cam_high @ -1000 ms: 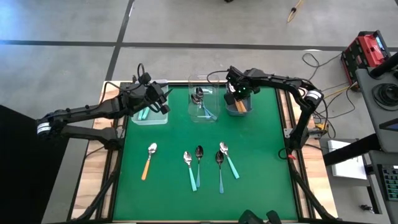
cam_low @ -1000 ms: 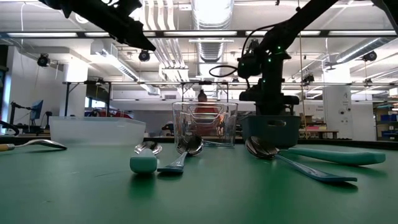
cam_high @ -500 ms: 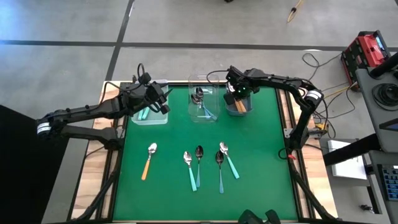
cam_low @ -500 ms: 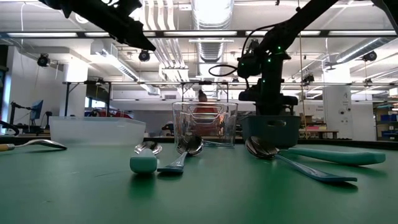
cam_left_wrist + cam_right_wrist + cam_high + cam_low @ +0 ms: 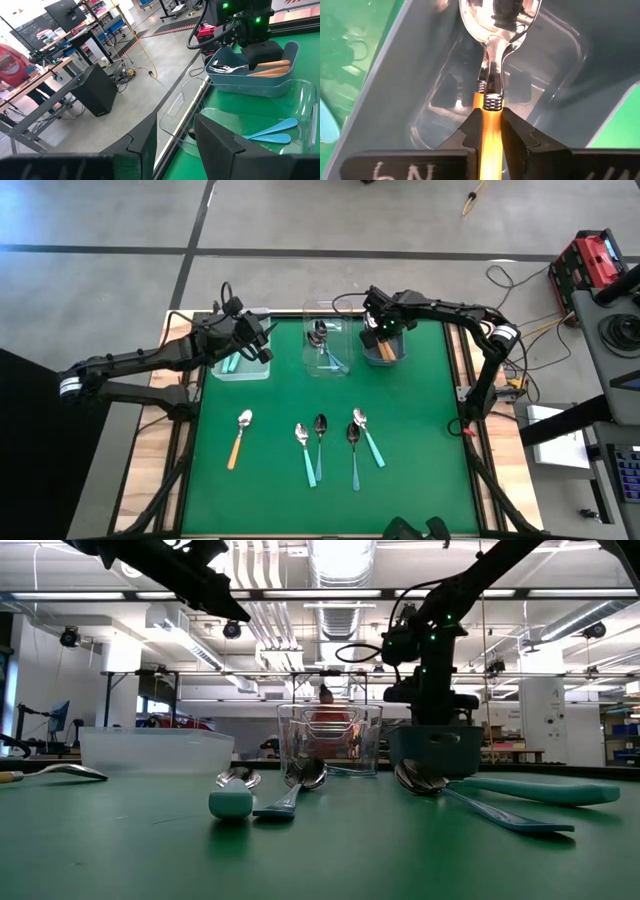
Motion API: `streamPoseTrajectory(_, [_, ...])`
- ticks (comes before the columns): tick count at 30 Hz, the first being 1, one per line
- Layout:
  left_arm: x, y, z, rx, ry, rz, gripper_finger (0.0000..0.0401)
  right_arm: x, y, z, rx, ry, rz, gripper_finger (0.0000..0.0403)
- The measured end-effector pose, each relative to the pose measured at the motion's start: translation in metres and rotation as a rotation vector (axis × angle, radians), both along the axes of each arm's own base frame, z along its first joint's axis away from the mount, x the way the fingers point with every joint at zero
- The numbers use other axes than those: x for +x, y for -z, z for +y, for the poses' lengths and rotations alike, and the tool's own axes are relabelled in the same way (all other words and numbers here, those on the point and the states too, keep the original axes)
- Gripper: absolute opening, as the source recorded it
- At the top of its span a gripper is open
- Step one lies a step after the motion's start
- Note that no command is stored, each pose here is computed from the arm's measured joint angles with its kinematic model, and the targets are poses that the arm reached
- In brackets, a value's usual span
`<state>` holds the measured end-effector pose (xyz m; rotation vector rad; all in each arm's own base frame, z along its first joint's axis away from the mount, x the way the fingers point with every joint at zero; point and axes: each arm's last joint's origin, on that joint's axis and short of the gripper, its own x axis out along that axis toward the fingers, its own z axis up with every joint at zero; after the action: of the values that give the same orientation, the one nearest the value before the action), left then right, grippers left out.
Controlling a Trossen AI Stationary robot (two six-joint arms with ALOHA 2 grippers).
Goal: Sort silverware by color (type)
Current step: Put the yellow spoon into the blue bin
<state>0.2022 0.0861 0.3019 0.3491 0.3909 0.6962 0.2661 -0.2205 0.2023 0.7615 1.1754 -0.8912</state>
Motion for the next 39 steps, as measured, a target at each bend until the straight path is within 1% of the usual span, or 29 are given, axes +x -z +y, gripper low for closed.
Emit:
streamPoseTrajectory(13, [0.0, 0.0, 0.0, 0.0, 0.0, 0.0, 0.0113, 0.0, 0.002, 0.0, -0.008, 0.001, -0.01, 0.0038])
streamPoseTrajectory(28, [0.0, 0.0, 0.0, 0.0, 0.0, 0.0, 0.0113, -0.003, 0.015, 0.002, -0.007, 0.0, -0.01, 0.0038])
streamPoseTrajectory(39, [0.0, 0.0, 0.0, 0.0, 0.0, 0.0, 0.0113, -0.003, 0.018, 0.002, -0.017, -0.005, -0.019, 0.0038])
